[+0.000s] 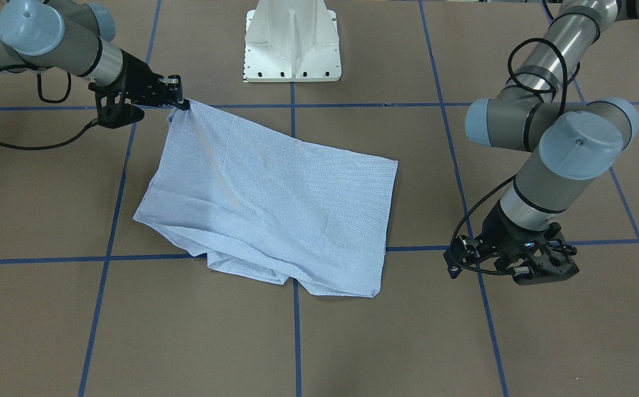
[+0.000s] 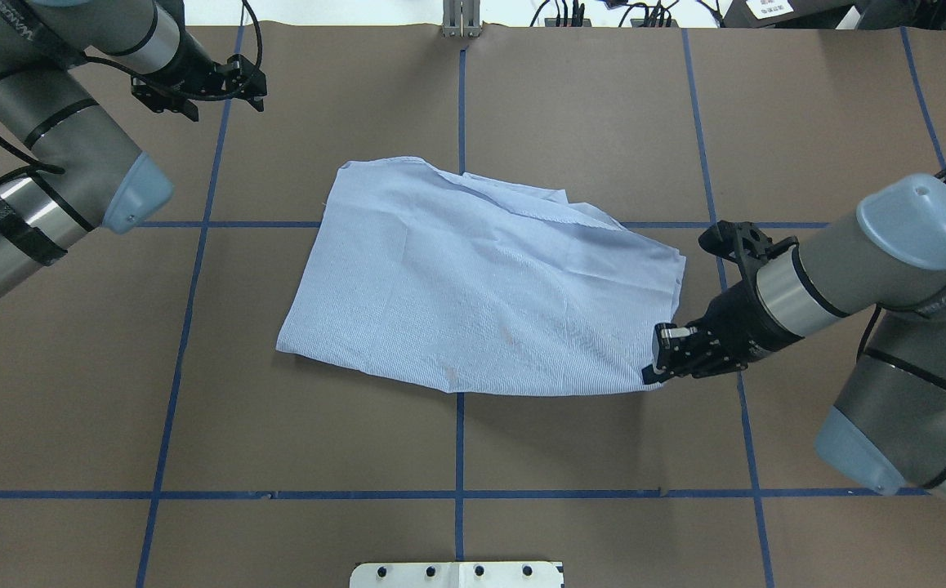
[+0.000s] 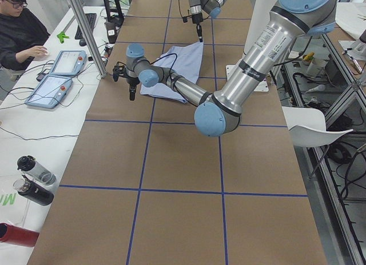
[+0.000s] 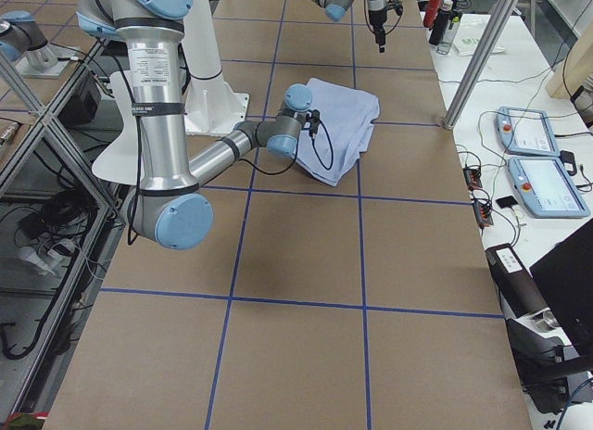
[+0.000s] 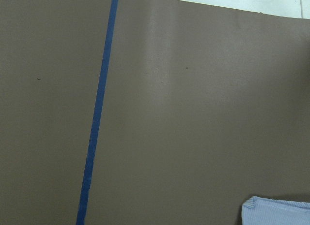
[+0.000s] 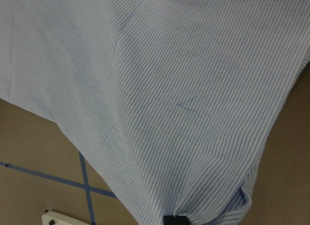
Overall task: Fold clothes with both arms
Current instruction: 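Drag the folded shirt toward the robot with the right gripper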
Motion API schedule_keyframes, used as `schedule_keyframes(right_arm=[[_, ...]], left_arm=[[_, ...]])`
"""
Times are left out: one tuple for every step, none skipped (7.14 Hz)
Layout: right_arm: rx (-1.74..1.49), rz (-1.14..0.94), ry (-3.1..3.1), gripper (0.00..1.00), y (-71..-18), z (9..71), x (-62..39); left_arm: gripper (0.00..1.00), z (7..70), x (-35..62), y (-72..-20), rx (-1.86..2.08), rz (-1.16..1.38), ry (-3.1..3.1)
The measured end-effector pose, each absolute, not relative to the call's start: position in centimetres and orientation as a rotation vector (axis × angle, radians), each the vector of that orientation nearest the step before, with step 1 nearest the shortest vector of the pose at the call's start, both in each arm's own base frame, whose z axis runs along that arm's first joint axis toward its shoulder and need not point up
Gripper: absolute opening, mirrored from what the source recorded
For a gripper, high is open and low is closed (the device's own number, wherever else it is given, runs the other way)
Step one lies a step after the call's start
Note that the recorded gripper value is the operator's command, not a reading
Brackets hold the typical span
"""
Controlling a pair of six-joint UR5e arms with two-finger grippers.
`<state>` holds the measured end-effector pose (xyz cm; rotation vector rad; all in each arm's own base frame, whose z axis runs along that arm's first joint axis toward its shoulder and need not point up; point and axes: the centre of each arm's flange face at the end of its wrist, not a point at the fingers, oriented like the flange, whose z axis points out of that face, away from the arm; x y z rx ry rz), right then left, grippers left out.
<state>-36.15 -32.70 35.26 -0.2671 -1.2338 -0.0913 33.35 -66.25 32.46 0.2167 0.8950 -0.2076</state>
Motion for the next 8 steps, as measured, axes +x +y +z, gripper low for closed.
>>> schedule_keyframes(right_arm=[[-0.321,-0.135,-1.207,0.00,-29.1,36.4,-36.2],[-0.381,-0.181,-1.171,0.00,-25.2,37.6,-35.9],[-0.434,-0.226,-1.136,0.00,-21.7,38.5,-35.3],[-0.475,-0.268,-1.109,0.99,-19.0,38.9,-34.8],[-0.503,-0.295,-1.094,1.00,-17.3,39.0,-34.7],[-0.515,-0.306,-1.091,1.00,-16.6,38.8,-34.8],[-0.501,-0.299,-1.112,1.00,-17.2,38.0,-35.0],[-0.448,-0.266,-1.160,1.00,-19.6,36.4,-35.0]], left_arm=[[0.99,32.5,33.3,-66.3,0.217,-0.208,0.895],[0.99,32.5,33.3,-66.3,0.218,-0.209,0.895],[0.99,32.4,33.2,-66.2,0.221,-0.209,0.897],[0.99,32.2,33.2,-66.2,0.223,-0.208,0.899],[0.99,32.2,33.2,-66.2,0.224,-0.208,0.899],[0.99,32.2,33.1,-66.2,0.225,-0.208,0.900],[0.99,32.0,33.0,-65.6,0.228,-0.203,0.908],[0.99,31.7,32.8,-63.7,0.232,-0.187,0.933]])
